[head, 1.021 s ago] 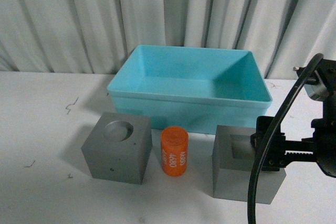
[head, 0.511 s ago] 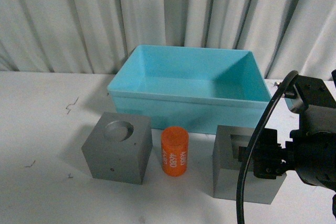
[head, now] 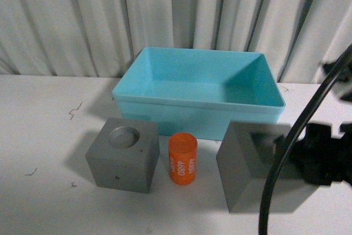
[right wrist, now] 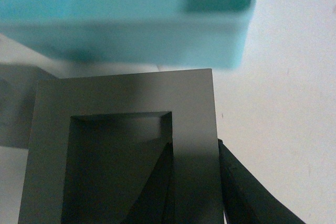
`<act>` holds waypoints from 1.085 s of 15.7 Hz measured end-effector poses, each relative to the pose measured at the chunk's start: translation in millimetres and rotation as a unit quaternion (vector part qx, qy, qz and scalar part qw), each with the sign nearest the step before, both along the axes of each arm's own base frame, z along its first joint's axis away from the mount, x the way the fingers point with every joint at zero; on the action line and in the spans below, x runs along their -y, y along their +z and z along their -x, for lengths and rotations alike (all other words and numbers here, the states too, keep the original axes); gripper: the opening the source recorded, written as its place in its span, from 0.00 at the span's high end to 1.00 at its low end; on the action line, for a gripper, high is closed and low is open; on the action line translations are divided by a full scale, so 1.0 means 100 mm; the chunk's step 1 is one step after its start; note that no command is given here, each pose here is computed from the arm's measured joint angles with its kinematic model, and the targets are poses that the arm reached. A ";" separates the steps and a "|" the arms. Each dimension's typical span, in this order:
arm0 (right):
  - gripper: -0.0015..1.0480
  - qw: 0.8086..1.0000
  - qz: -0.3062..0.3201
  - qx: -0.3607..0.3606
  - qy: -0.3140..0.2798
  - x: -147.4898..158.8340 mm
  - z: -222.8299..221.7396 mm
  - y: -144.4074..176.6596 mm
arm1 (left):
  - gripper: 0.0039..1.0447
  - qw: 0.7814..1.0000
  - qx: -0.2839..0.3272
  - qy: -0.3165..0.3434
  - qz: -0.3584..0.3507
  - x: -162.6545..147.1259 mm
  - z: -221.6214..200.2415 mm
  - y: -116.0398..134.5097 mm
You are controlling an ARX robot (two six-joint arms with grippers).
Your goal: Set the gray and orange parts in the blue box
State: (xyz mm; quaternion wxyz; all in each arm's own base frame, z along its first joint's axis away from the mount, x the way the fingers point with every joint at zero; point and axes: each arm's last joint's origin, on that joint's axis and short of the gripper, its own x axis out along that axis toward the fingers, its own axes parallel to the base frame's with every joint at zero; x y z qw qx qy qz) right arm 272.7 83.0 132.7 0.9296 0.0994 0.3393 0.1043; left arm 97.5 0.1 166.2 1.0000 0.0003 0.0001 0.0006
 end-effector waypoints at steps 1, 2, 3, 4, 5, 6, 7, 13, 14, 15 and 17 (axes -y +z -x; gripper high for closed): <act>0.82 0.999 -0.013 0.045 0.000 0.06 0.02 0.30 | 0.06 1.000 0.000 0.000 0.000 0.00 0.00 0.00; 0.82 0.994 -0.026 0.102 -0.002 0.12 -0.01 0.62 | 0.06 1.000 0.000 0.000 0.000 0.00 0.00 0.00; 0.82 0.987 -0.030 0.159 -0.012 0.18 -0.12 0.92 | 0.06 1.000 0.000 0.000 0.000 0.00 0.00 0.00; 0.82 0.978 -0.039 0.203 -0.024 0.23 -0.29 1.14 | 0.06 1.000 0.000 0.000 0.000 0.00 0.00 0.00; 0.82 0.981 -0.022 0.188 -0.044 -0.04 -1.46 0.93 | 0.06 1.000 0.000 0.000 0.000 0.00 0.00 0.00; 0.82 0.981 -0.023 0.186 -0.047 -0.08 -1.53 0.90 | 0.06 1.000 0.000 0.000 0.000 0.00 0.00 0.00; 0.82 0.982 -0.022 0.182 -0.052 -0.09 -1.58 0.87 | 0.06 1.000 0.000 0.000 0.000 0.00 0.00 0.00; 0.82 0.990 -0.021 0.112 -0.087 -0.19 -1.87 0.45 | 0.06 1.000 0.000 0.000 0.000 0.00 0.00 0.00; 0.82 0.991 -0.026 0.085 -0.102 -0.20 -1.93 0.27 | 0.06 1.000 0.000 0.000 0.000 0.00 0.00 0.00; 0.82 0.991 -0.026 0.081 -0.105 -0.21 -1.94 0.25 | 0.06 1.000 0.000 0.000 0.000 0.00 0.00 0.00; 0.82 0.991 -0.024 0.079 -0.108 -0.20 -1.95 0.24 | 0.06 1.000 0.000 0.000 0.000 0.00 0.00 0.00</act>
